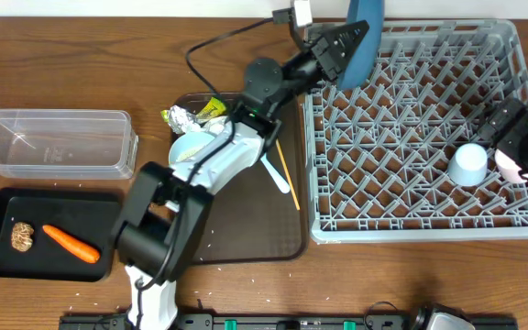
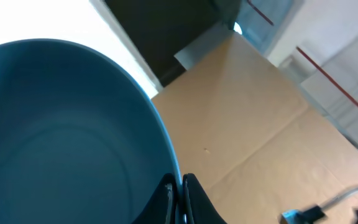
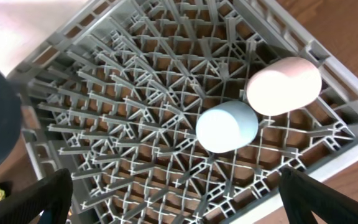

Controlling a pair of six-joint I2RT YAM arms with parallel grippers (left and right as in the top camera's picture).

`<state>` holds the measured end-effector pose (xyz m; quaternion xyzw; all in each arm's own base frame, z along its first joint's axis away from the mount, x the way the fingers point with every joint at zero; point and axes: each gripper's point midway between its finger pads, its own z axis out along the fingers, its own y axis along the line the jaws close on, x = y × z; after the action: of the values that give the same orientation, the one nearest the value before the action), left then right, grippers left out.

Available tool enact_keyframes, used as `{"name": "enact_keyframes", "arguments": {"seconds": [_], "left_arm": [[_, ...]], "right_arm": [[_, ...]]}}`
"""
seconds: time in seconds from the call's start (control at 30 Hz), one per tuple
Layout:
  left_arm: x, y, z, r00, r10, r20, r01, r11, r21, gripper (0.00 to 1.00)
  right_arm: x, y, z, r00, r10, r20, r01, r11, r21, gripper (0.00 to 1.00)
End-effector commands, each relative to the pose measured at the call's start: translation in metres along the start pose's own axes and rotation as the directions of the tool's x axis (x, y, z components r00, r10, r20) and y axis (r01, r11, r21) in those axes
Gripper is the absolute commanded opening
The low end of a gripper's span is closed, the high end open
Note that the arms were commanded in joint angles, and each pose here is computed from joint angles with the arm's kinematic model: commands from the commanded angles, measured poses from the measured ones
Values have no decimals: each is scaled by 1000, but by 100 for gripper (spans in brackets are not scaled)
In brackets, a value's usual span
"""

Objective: Sort waste into correct bins and load items into the dishwasher rack
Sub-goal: 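Lower the blue plate upright into the rack's upper-left slots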

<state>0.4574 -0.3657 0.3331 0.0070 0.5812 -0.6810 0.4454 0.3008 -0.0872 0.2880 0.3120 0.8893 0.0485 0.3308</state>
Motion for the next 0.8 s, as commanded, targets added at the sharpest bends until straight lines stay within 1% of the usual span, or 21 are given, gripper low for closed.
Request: {"name": "enact_keyframes", "arguments": {"seconds": [0.0, 0.17, 0.3, 0.6, 0.77], "left_arm": [[-3, 4, 11, 995, -37, 93, 39, 999, -21, 7], [15, 17, 17, 987, -109, 121, 116, 992, -50, 6], [26, 18, 20, 987, -120, 107, 126, 991, -50, 6], [31, 25, 20, 987, -128, 100, 135, 988, -70, 6], [39, 30, 22, 979, -164, 120, 174, 981, -85, 6]], "right_arm": [[-3, -6, -2, 1000, 13, 13, -14, 999, 31, 99], [1, -7, -2, 1000, 15, -2, -14, 999, 37, 99], [2, -8, -2, 1000, 15, -7, -15, 999, 40, 99], [5, -9, -2, 1000, 16, -19, -15, 999, 44, 99], [8, -10, -2, 999, 18, -33, -16, 999, 50, 99]]}}
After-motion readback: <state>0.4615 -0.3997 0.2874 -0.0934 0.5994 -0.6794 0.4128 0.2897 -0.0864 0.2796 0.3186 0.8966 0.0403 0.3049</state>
